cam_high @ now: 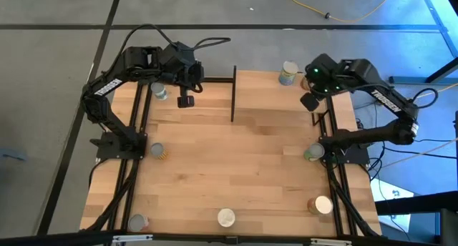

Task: Pick and place cans onto a shelf
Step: Put the orange canned good on the shelf

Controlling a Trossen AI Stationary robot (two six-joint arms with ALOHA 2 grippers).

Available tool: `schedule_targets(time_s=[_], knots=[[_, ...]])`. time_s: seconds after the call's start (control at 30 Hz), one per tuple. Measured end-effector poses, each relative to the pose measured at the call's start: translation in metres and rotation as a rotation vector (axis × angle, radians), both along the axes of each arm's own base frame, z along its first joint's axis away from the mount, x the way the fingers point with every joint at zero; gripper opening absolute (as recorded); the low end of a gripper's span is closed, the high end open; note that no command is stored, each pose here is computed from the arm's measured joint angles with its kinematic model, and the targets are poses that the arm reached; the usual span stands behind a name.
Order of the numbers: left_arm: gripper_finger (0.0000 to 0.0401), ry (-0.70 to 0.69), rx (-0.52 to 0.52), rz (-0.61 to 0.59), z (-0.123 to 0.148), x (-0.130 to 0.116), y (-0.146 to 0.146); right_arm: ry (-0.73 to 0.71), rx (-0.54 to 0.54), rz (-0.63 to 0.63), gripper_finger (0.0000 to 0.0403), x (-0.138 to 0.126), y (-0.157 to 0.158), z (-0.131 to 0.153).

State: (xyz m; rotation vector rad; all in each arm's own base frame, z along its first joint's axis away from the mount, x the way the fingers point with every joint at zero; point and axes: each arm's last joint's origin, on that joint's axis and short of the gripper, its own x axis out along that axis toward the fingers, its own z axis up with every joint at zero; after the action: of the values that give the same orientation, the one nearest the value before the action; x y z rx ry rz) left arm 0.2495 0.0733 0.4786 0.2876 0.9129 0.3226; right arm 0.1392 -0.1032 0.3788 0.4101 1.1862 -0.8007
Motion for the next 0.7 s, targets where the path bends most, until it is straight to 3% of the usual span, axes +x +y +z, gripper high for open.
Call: schedule_targets(time_s=[0.37, 0.7], knots=[[0.0, 0.003, 0.005, -0.006, 0.0, 0.0, 0.0, 0.021, -0.041, -0.129, 0.0, -0.007, -0.035, -0.033], [0.0, 0.007, 0.011, -0.014, 0.0, 0.0, 0.0, 0.004, -0.103, -0.173, 0.0, -0.017, -0.055, -0.036]])
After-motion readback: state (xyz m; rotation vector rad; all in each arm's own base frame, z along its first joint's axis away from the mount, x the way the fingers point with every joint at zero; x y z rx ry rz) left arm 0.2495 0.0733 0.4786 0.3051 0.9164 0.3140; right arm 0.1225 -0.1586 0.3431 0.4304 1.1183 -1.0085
